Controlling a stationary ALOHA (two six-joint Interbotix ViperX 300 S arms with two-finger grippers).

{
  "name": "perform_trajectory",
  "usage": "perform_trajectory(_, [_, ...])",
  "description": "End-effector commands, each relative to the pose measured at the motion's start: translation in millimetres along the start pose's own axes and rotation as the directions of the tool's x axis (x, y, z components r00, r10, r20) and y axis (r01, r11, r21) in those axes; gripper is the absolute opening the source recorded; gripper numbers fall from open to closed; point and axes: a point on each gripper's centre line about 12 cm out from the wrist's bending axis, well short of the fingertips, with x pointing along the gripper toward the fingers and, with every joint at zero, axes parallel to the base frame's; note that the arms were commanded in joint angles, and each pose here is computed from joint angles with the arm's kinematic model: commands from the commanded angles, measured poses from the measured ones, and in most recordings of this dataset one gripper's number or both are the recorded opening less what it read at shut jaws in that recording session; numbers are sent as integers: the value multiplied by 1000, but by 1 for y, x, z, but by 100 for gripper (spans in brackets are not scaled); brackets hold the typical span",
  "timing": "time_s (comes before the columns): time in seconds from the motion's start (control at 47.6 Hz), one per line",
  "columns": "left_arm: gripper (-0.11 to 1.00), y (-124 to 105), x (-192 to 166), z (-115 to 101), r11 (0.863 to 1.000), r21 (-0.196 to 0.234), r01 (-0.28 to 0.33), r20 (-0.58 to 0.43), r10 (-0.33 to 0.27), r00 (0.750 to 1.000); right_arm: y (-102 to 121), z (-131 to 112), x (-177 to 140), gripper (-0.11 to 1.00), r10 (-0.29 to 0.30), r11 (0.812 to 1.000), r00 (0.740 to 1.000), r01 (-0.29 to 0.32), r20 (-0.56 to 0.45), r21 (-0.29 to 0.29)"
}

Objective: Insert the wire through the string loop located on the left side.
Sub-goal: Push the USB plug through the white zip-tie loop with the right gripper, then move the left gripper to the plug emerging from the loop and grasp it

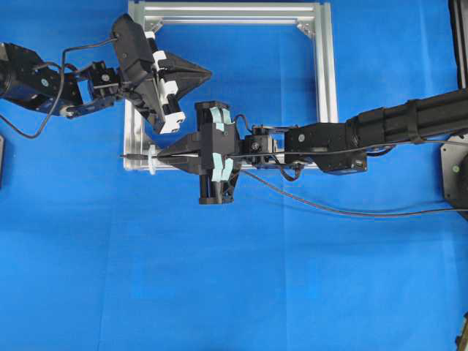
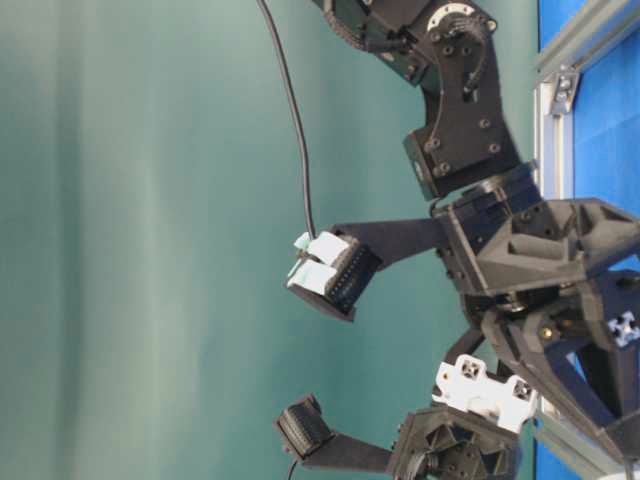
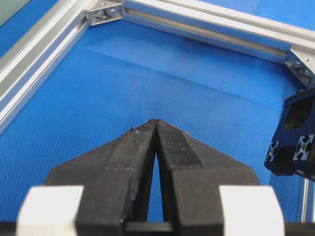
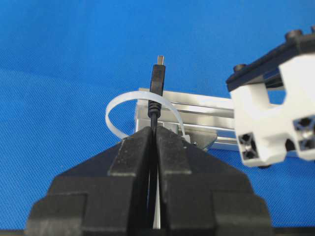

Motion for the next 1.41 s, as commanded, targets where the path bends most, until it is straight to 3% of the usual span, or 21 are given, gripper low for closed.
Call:
perform_trajectory(0.0, [0, -1, -3, 16, 1000, 0, 5, 47, -5, 999, -1, 19, 0, 0, -2, 1000, 999, 2, 51, 1])
perform_trajectory(0.294, [0, 2, -13, 10, 1000, 1, -1, 35, 1, 999, -1, 18, 0, 0, -2, 1000, 999, 2, 49, 1])
perform_trajectory(0.84, [0, 34, -91, -18, 996, -17, -93, -14, 92, 996, -1, 16, -1, 0, -2, 1000, 999, 2, 44, 1])
perform_trajectory(1.196, [0, 33, -101, -21, 996, -19, -93, -20, 92, 996, -1, 16, -1, 0, -2, 1000, 999, 2, 43, 1])
perform_trajectory(1.385, [0, 13, -104, -23, 1000, -10, -18, -26, 18, 999, -1, 16, -1, 0, -2, 1000, 999, 2, 44, 1])
